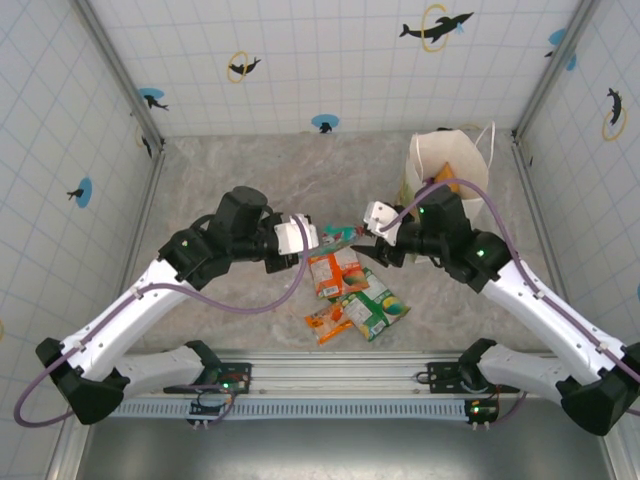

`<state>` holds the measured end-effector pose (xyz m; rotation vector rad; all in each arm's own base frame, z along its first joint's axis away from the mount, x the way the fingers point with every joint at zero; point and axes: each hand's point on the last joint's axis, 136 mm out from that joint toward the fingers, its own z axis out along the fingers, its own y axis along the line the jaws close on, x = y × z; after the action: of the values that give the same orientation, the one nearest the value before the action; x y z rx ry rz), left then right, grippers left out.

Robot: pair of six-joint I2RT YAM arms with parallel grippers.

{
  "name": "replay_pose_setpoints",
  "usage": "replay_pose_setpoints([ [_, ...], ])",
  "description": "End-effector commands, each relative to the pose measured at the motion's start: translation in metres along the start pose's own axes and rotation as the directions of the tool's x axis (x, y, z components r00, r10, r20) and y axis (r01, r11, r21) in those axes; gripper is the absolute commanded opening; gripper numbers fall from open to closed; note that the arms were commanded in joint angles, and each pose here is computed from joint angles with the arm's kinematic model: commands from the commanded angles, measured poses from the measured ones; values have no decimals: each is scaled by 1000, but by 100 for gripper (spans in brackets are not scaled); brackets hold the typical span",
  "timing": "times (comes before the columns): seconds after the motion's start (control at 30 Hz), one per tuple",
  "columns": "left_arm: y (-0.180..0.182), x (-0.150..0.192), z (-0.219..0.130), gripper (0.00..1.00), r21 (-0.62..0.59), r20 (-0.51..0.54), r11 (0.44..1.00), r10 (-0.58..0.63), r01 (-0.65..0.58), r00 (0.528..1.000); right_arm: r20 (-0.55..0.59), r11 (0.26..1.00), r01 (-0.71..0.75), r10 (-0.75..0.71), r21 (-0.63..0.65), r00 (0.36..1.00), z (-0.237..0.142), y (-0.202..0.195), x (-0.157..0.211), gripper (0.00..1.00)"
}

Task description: Place the snacks into the paper bag

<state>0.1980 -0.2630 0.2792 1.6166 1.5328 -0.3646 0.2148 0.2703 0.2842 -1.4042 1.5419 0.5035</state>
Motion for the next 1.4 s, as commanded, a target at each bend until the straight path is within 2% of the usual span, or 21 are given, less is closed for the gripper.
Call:
replay_pose_setpoints([
  [0.0,1,-10,-6,0,-23,46,997,81,-80,996,44,997,29,-26,-66,999,1,8,-15,67],
  [0.5,-5,-18,-9,0,-28,125,994,108,-105,986,5,987,42,-41,-156,999,35,21,-4,65],
  [0.8,-7,-24,-13,0,-31,169,995,94,-90,981,26,978,48,-44,-205,999,45,29,-1,58],
  [0.87,-7,-26,-14,0,-36,180,996,92,-87,979,35,978,51,-45,-204,998,46,29,-1,53],
  [1.03,-4,-27,-13,0,-49,178,996,84,-77,980,49,980,58,-50,-190,998,45,28,-2,36],
  [1.37,10,-18,-6,0,-103,131,995,9,4,991,77,989,76,-67,-126,995,31,20,-5,16],
])
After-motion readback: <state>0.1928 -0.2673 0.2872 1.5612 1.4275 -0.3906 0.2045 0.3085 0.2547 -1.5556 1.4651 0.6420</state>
